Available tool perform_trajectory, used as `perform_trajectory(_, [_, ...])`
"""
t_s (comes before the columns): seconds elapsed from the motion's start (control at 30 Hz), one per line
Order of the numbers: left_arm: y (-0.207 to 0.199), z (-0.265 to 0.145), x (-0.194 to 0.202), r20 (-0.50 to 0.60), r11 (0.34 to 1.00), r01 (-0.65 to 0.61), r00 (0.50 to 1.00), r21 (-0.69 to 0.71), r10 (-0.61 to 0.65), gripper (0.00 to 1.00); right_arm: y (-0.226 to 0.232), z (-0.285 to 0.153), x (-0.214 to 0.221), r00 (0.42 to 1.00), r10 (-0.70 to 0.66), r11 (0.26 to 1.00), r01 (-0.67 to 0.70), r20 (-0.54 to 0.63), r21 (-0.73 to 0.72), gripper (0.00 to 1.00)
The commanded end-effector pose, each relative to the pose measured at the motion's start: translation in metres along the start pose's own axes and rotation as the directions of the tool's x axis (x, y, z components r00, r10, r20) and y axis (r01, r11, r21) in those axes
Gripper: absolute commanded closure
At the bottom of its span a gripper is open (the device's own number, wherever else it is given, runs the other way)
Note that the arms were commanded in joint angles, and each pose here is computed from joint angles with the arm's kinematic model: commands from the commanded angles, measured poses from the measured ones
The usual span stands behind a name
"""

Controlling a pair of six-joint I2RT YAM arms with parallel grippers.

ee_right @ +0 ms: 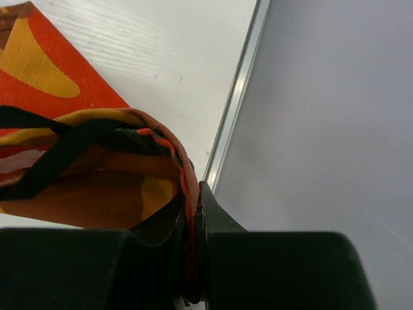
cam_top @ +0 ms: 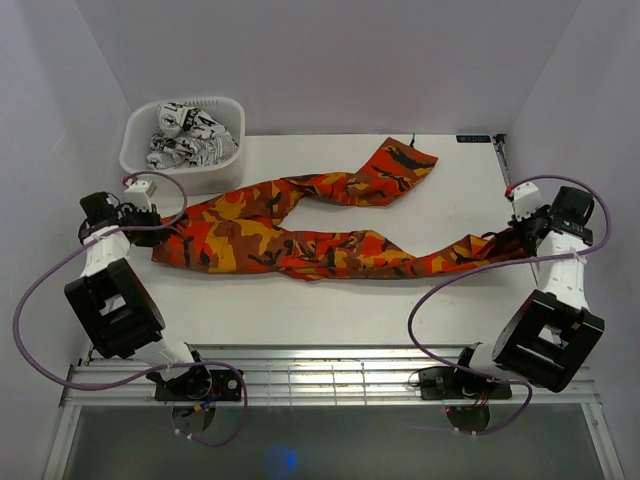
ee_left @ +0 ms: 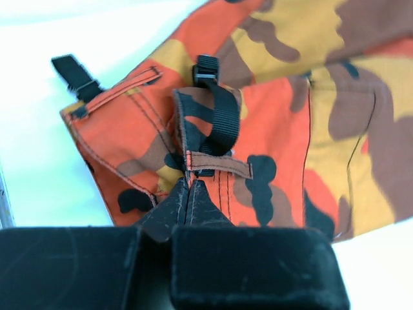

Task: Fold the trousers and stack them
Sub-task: Flatten the trousers out

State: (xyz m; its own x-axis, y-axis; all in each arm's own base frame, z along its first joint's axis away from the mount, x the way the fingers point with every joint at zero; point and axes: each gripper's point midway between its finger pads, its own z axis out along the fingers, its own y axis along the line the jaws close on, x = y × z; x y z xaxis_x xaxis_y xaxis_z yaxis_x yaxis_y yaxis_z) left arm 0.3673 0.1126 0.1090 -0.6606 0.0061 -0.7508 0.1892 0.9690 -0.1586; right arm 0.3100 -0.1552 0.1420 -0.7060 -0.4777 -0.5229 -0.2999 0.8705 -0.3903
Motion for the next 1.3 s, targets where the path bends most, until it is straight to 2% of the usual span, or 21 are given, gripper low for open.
perform_trajectory(0.0, [-0.013, -0.017, -0.003, 0.072, 0.976, -0.209, 0.976, 0.058, 0.205, 1.00, -0.016, 0.002, 0.021, 0.997, -0.074, 0.997, 0.075, -0.033, 0.030, 0.92])
perform_trajectory(0.03, [-0.020, -0.018, 0.012, 0.028, 0.974, -0.204, 0.979, 0.098, 0.202, 1.00, -0.012, 0.004, 0.026, 0.995, -0.090, 0.996, 0.090, -0.045, 0.014, 0.92])
perform_trajectory(0.1, [-0.027, -0.015, 0.024, 0.000, 0.946, -0.267, 0.962, 0.182, 0.272, 0.79, 0.009, 0.006, 0.041, 0.987, -0.138, 0.988, 0.131, -0.082, -0.086, 0.88])
perform_trajectory(0.13, [-0.040, -0.020, 0.039, -0.054, 0.940, -0.227, 0.967, 0.256, 0.248, 0.68, 0.018, 0.007, 0.044, 0.987, -0.142, 0.982, 0.130, -0.081, -0.133, 0.77])
perform_trajectory(0.17, [-0.040, -0.024, 0.028, -0.044, 0.930, -0.243, 0.963, 0.275, 0.265, 0.56, 0.029, 0.005, 0.049, 0.984, -0.149, 0.974, 0.129, -0.095, -0.188, 0.56])
perform_trajectory(0.2, [-0.044, -0.026, 0.023, -0.032, 0.919, -0.244, 0.963, 0.309, 0.267, 0.34, 0.027, 0.002, 0.045, 0.985, -0.149, 0.972, 0.129, -0.089, -0.196, 0.41])
perform_trajectory(0.23, [-0.054, -0.032, 0.029, -0.058, 0.901, -0.223, 0.963, 0.371, 0.262, 0.21, 0.029, 0.001, 0.040, 0.987, -0.143, 0.968, 0.125, -0.071, -0.220, 0.24])
perform_trajectory(0.27, [-0.058, -0.036, 0.024, -0.044, 0.887, -0.236, 0.960, 0.397, 0.275, 0.17, 0.029, -0.001, 0.036, 0.988, -0.144, 0.965, 0.127, -0.058, -0.229, 0.05])
perform_trajectory(0.3, [-0.059, -0.042, 0.003, 0.008, 0.868, -0.283, 0.952, 0.408, 0.307, 0.07, 0.032, -0.004, 0.033, 0.989, -0.144, 0.959, 0.128, -0.045, -0.252, 0.06])
perform_trajectory(0.33, [-0.064, -0.047, 0.001, 0.012, 0.854, -0.287, 0.950, 0.434, 0.313, 0.07, 0.027, -0.007, 0.018, 0.990, -0.140, 0.956, 0.136, 0.003, -0.258, 0.10])
perform_trajectory(0.4, [-0.064, -0.050, -0.022, 0.054, 0.842, -0.335, 0.937, 0.424, 0.345, 0.06, 0.032, -0.013, 0.005, 0.992, -0.120, 0.943, 0.126, 0.038, -0.309, 0.10])
perform_trajectory(0.47, [-0.065, -0.044, -0.026, 0.051, 0.827, -0.358, 0.926, 0.433, 0.374, 0.08, 0.032, -0.011, -0.019, 0.990, -0.106, 0.928, 0.132, 0.093, -0.349, 0.10])
perform_trajectory(0.5, [-0.071, -0.038, -0.031, 0.056, 0.807, -0.388, 0.912, 0.445, 0.407, 0.10, 0.041, -0.003, -0.018, 0.995, -0.077, 0.910, 0.096, 0.065, -0.402, 0.10])
perform_trajectory(0.6, [-0.081, -0.016, -0.027, 0.025, 0.770, -0.409, 0.890, 0.490, 0.456, 0.14, 0.061, 0.013, -0.039, 0.993, -0.096, 0.872, 0.118, 0.069, -0.474, 0.04])
perform_trajectory(0.73, [-0.078, 0.016, -0.025, -0.030, 0.742, -0.420, 0.861, 0.521, 0.508, 0.21, 0.093, 0.040, -0.049, 0.981, -0.183, 0.836, 0.189, 0.064, -0.514, 0.00])
perform_trajectory(0.77, [-0.076, 0.029, -0.017, -0.065, 0.738, -0.406, 0.854, 0.539, 0.517, 0.23, 0.100, 0.044, -0.048, 0.978, -0.200, 0.823, 0.201, 0.060, -0.531, 0.06])
perform_trajectory(0.87, [-0.066, 0.048, -0.019, -0.080, 0.720, -0.435, 0.826, 0.540, 0.559, 0.26, 0.117, 0.055, -0.040, 0.968, -0.250, 0.779, 0.223, 0.037, -0.585, 0.09])
perform_trajectory(0.97, [-0.060, 0.060, -0.016, -0.086, 0.678, -0.487, 0.774, 0.550, 0.627, 0.26, 0.137, 0.058, -0.027, 0.957, -0.289, 0.724, 0.233, 0.022, -0.649, 0.08])
perform_trajectory(1.13, [-0.057, 0.071, 0.022, -0.152, 0.604, -0.497, 0.681, 0.623, 0.716, 0.28, 0.165, 0.054, 0.009, 0.913, -0.409, 0.656, 0.293, -0.001, -0.696, 0.07])
perform_trajectory(1.23, [-0.058, 0.070, 0.037, -0.176, 0.595, -0.481, 0.664, 0.644, 0.727, 0.41, 0.171, 0.055, 0.026, 0.893, -0.450, 0.654, 0.318, -0.014, -0.686, 0.14])
perform_trajectory(1.27, [-0.060, 0.069, 0.039, -0.176, 0.593, -0.477, 0.664, 0.649, 0.727, 0.46, 0.172, 0.055, 0.028, 0.891, -0.453, 0.655, 0.322, -0.015, -0.683, 0.22])
